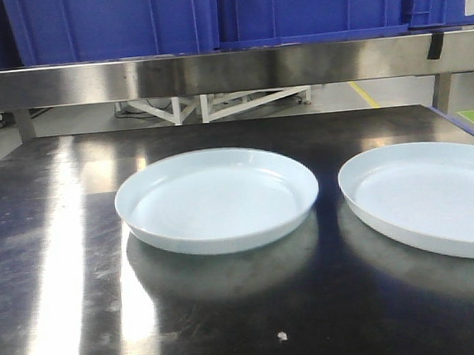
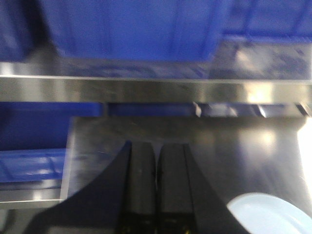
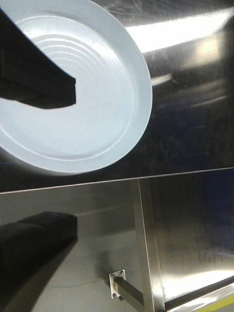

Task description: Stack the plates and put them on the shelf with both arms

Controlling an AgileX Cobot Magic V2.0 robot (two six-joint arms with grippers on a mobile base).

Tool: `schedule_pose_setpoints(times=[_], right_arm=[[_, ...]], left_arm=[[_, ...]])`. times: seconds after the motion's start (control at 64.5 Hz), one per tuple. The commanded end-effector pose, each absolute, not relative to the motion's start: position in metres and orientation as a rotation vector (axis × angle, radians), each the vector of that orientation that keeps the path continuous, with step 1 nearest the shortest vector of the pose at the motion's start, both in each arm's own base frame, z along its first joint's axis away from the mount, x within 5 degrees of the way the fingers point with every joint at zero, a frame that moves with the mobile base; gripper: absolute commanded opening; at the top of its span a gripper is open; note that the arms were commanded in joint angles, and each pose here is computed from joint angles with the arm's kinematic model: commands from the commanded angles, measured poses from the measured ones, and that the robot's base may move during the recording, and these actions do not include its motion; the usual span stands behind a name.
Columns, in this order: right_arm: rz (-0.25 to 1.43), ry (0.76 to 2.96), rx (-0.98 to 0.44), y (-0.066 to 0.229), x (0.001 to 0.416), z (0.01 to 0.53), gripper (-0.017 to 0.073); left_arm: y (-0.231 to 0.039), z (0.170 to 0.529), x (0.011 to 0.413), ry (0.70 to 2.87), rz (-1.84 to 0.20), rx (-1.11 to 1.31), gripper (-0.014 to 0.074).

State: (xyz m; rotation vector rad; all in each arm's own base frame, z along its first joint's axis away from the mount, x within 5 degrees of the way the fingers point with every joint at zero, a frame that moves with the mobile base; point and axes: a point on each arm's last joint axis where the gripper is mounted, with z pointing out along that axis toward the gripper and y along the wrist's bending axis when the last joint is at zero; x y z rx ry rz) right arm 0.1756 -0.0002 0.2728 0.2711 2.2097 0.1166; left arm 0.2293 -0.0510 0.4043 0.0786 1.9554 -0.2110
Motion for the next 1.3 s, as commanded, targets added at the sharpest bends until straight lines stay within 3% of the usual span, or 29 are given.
schedule_pose_setpoints(times=[0.0, 0.171, 0.683, 0.931, 1.288], right_arm=[[0.121, 2.118, 0.244, 0.000, 0.181, 0.289, 0.0559], [0.120, 2.121, 0.244, 0.000, 0.180, 0.288, 0.0559], [0.120, 2.126, 0.245, 0.000, 0.180, 0.288, 0.0559], [0.120, 2.126, 0.245, 0.000, 0.180, 0.288, 0.0559], [0.121, 2.125, 0.245, 0.000, 0.180, 0.288, 0.0550]], left_arm=[[-0.032, 0.425, 0.207, 1.786, -0.183, 0.018, 0.0090], [-0.013, 0.402, 0.175, 1.746, -0.133, -0.047, 0.0090], [-0.006, 0.297, 0.095, 1.833, -0.136, -0.058, 0.0090], [-0.004, 0.287, 0.071, 1.785, -0.133, -0.056, 0.0090], [-0.002, 0.288, 0.070, 1.775, -0.097, -0.036, 0.0090]])
